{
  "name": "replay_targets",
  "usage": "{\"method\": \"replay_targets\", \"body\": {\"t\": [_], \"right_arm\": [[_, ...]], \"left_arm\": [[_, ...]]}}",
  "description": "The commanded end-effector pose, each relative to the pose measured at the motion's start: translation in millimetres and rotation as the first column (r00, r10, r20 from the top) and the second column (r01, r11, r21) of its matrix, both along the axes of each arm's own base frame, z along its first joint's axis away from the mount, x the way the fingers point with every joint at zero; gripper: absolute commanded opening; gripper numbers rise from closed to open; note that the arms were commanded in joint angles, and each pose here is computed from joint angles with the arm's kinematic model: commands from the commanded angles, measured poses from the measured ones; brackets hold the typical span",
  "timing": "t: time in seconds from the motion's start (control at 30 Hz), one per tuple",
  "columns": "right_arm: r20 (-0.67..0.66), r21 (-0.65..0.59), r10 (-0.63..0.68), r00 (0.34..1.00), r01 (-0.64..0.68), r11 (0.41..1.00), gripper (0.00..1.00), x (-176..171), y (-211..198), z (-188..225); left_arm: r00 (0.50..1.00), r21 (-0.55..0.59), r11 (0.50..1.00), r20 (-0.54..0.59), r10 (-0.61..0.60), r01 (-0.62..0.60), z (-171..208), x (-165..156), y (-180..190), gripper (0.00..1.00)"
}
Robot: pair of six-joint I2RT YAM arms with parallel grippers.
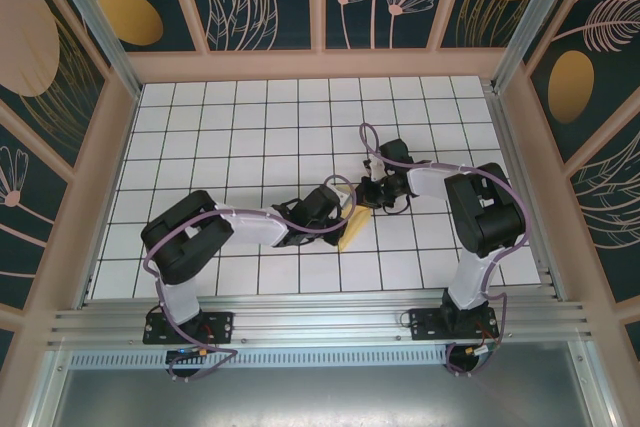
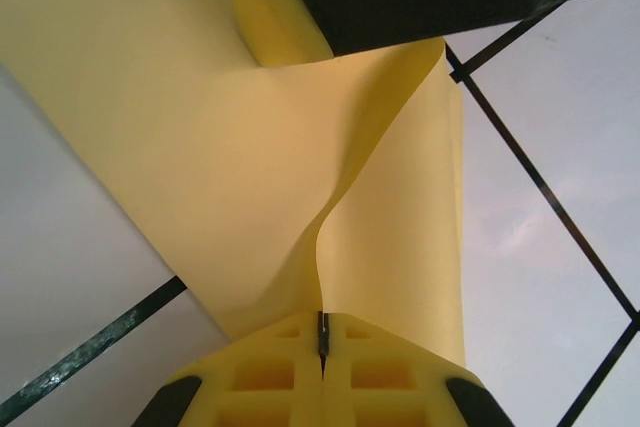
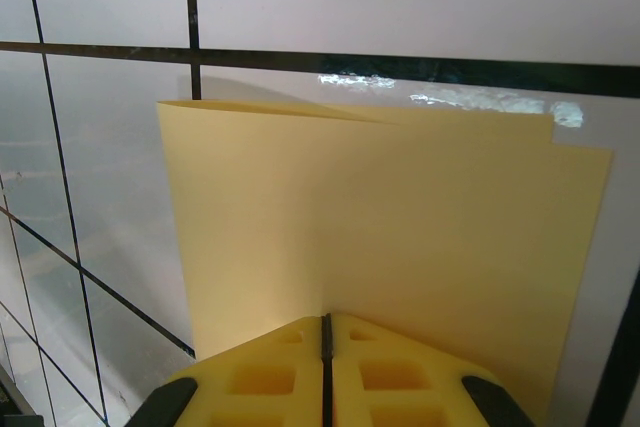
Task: Fold a paper plane with a square sheet of paper (pick it up from the middle)
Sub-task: Third fold the triangle at the center of the table.
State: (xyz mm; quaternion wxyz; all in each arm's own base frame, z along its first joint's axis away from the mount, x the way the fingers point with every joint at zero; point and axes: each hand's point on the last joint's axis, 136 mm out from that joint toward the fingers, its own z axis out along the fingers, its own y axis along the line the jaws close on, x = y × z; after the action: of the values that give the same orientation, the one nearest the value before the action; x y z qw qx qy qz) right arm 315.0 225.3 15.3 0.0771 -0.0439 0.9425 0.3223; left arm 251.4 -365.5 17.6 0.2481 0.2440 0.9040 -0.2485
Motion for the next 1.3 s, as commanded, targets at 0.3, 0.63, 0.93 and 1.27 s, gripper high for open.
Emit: {"method": "replay_targets", "body": {"t": [0.3,0.63,0.93,1.27], "right_arm": [[-0.073,-0.08,0.007,0.997,-0.012,0.997,0.1,-20,-9,-22],[-0.074,-0.084,0.003,0.997,-0.009,0.996,0.1,-21,-10,-23],[-0.075,-0.084,-0.001,0.997,-0.005,0.996,0.1,-20,-10,-22],[-0.079,-0.083,-0.003,0.997,-0.003,0.997,0.1,-21,-10,-23]], "left_arm": [[0.999,-0.014,0.999,0.025,-0.033,0.033,7,6,-6,0.04],[0.999,-0.021,0.998,0.013,-0.053,0.053,7,3,-9,0.06],[0.999,0.013,0.999,0.02,-0.031,0.031,0,7,-4,0.06],[0.999,0.043,0.999,0.014,-0.029,0.029,-9,6,0,0.06]]}}
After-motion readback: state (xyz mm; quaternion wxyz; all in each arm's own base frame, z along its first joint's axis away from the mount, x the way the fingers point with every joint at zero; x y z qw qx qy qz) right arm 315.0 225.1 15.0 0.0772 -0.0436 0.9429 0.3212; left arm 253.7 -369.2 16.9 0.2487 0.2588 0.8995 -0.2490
